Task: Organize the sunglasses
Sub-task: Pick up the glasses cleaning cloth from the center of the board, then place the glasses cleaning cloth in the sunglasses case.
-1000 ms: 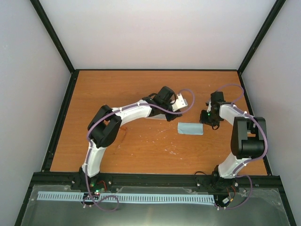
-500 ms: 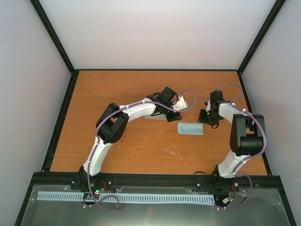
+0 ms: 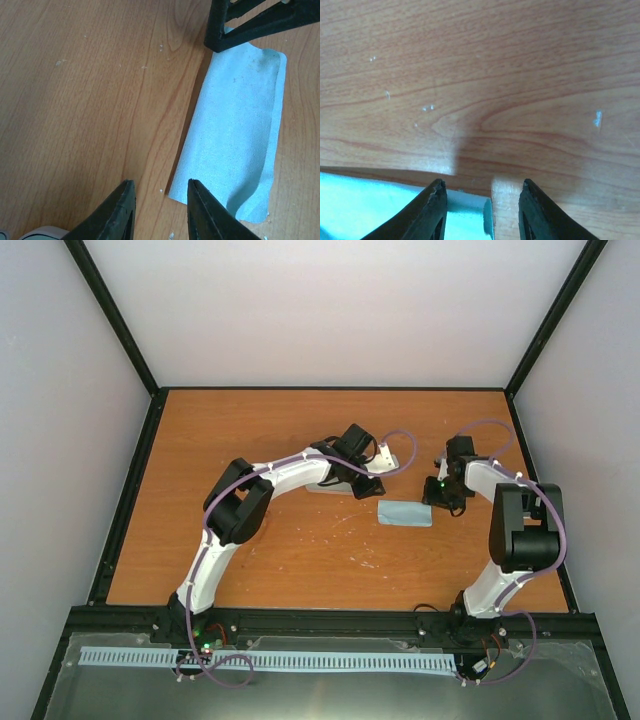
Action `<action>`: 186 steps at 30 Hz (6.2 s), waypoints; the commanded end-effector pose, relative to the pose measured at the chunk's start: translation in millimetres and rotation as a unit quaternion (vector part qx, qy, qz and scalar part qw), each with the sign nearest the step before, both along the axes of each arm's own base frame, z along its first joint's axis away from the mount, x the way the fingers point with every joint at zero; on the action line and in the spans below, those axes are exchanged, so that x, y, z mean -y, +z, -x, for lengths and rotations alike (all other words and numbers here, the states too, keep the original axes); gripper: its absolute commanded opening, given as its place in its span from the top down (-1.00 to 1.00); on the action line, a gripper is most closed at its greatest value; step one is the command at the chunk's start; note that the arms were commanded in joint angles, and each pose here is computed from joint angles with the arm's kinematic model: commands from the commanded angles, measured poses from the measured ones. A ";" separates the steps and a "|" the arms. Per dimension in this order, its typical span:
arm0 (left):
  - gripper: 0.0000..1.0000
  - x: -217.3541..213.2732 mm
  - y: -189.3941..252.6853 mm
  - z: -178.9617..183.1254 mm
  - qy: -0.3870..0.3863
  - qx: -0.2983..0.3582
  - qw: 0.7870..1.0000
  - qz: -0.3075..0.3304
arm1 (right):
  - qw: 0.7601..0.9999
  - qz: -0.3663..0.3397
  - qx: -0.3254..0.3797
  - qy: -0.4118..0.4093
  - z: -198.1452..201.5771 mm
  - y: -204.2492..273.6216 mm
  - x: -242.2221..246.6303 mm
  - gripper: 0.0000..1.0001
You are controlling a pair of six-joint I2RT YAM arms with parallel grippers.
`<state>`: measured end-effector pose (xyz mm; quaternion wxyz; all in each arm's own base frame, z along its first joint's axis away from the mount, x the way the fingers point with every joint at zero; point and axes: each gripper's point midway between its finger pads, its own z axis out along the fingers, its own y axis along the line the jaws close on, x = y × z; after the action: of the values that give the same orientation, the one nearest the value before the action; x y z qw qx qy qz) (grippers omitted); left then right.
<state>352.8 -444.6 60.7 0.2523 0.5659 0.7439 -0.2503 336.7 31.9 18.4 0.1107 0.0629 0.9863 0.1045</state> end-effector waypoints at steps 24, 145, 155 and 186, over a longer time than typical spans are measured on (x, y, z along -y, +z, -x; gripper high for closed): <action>0.39 0.9 4.2 4.9 -0.002 -0.004 1.000 0.009 | 0.999 -0.022 0.019 0.033 8.7 15.8 -11.3 0.08; 0.99 -48.6 -1.7 13.8 0.039 0.038 0.997 -0.048 | 0.994 -0.022 0.043 0.099 -9.7 23.7 -57.6 0.94; 0.99 -72.9 3.7 13.0 0.056 0.056 0.995 -0.054 | 0.991 -0.031 0.046 0.124 -22.3 23.4 -86.1 0.94; 0.98 -154.1 15.9 -30.9 0.120 0.071 0.988 -0.071 | 0.980 -0.044 0.041 0.192 -69.2 19.6 -166.8 0.95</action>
<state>375.9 -301.9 61.7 0.2740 0.5040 0.8079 -0.1351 400.6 190.5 37.3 0.1306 -0.1239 0.9692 0.1682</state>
